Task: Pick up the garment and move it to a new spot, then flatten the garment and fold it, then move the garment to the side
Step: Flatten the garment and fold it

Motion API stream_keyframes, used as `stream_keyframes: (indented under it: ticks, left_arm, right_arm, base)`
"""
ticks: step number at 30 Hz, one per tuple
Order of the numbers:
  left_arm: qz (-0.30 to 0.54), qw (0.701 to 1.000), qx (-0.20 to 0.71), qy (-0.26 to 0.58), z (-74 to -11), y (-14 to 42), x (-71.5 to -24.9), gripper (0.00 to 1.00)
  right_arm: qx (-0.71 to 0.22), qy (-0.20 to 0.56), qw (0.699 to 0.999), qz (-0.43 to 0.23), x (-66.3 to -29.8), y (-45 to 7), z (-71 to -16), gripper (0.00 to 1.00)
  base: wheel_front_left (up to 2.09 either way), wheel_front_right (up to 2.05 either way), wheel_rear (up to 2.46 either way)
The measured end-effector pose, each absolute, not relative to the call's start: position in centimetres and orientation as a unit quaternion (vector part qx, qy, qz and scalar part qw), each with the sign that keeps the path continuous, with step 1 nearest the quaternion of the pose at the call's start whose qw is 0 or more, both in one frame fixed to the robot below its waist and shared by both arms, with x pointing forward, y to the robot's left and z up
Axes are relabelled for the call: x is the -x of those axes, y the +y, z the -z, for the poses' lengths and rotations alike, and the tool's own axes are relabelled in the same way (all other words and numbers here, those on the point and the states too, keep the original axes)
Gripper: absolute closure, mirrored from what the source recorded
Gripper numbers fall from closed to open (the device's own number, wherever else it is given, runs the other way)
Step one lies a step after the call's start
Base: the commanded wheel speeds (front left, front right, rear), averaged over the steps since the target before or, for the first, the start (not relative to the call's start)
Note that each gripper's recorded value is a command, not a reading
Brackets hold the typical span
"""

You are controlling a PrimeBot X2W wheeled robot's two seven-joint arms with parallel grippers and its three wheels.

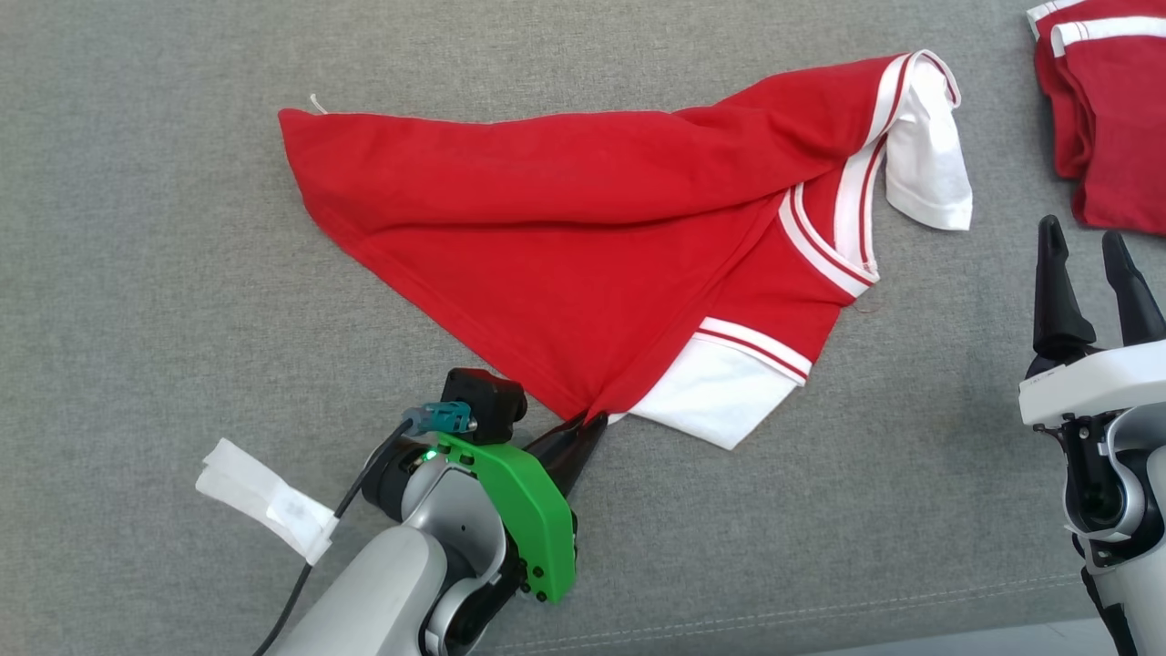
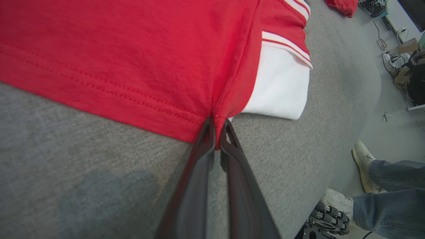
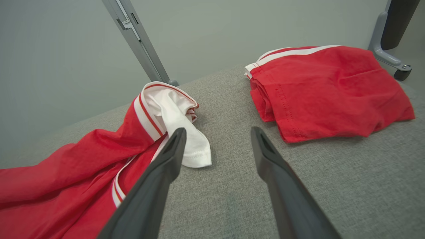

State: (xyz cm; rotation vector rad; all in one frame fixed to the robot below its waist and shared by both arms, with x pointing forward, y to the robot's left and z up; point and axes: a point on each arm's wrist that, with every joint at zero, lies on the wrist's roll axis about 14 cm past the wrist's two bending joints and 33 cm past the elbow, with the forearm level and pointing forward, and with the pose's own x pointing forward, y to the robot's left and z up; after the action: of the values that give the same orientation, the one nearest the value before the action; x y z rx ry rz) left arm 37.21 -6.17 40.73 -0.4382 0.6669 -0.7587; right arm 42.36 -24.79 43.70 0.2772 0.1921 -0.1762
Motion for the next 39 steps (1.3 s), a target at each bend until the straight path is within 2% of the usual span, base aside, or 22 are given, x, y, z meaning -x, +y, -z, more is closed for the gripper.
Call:
stream_keyframes:
  ticks: [9,19,26,35,36,37,38,39]
  left_arm:
    - [0.354,0.861,0.225,0.285,-42.9,-5.6,-38.0,1.0]
    - [0.347,0.875,0.253,0.224,-47.2,-4.2,-39.8,1.0]
    - [0.343,0.872,0.258,0.235,-46.9,-3.7,-39.9,1.0]
    - [0.332,0.872,0.263,0.244,-46.2,-3.1,-40.3,1.0]
    - [0.33,0.872,0.266,0.245,-46.2,-3.0,-40.4,1.0]
    - [0.328,0.872,0.266,0.246,-46.1,-2.9,-40.5,1.0]
    - [0.327,0.872,0.268,0.247,-46.1,-2.8,-40.6,1.0]
    - [0.325,0.872,0.27,0.248,-46.0,-2.7,-40.6,1.0]
  right_arm:
    - [-0.13,0.093,0.984,0.073,-42.7,-24.0,-44.1,0.0]
    - [-0.051,0.147,0.988,0.011,-43.8,-21.7,-41.8,0.0]
    - [0.02,0.164,0.986,-0.012,-46.2,-21.8,-40.9,0.0]
    - [0.027,0.225,0.974,-0.03,-47.8,-20.0,-37.3,0.0]
    - [0.026,0.232,0.972,-0.031,-47.7,-19.8,-36.8,0.13]
    - [0.024,0.236,0.971,-0.03,-47.8,-19.7,-36.5,0.58]
    - [0.023,0.239,0.97,-0.031,-47.8,-19.5,-36.3,0.83]
    - [0.024,0.242,0.97,-0.033,-47.9,-19.4,-36.1,1.0]
  base:
    - [0.0,0.0,0.0]
    - [0.0,0.0,0.0]
    - [0.0,0.0,0.0]
    - [0.0,0.0,0.0]
    - [0.0,0.0,0.0]
    - [0.0,0.0,0.0]
    - [0.0,0.0,0.0]
    - [0.0,0.0,0.0]
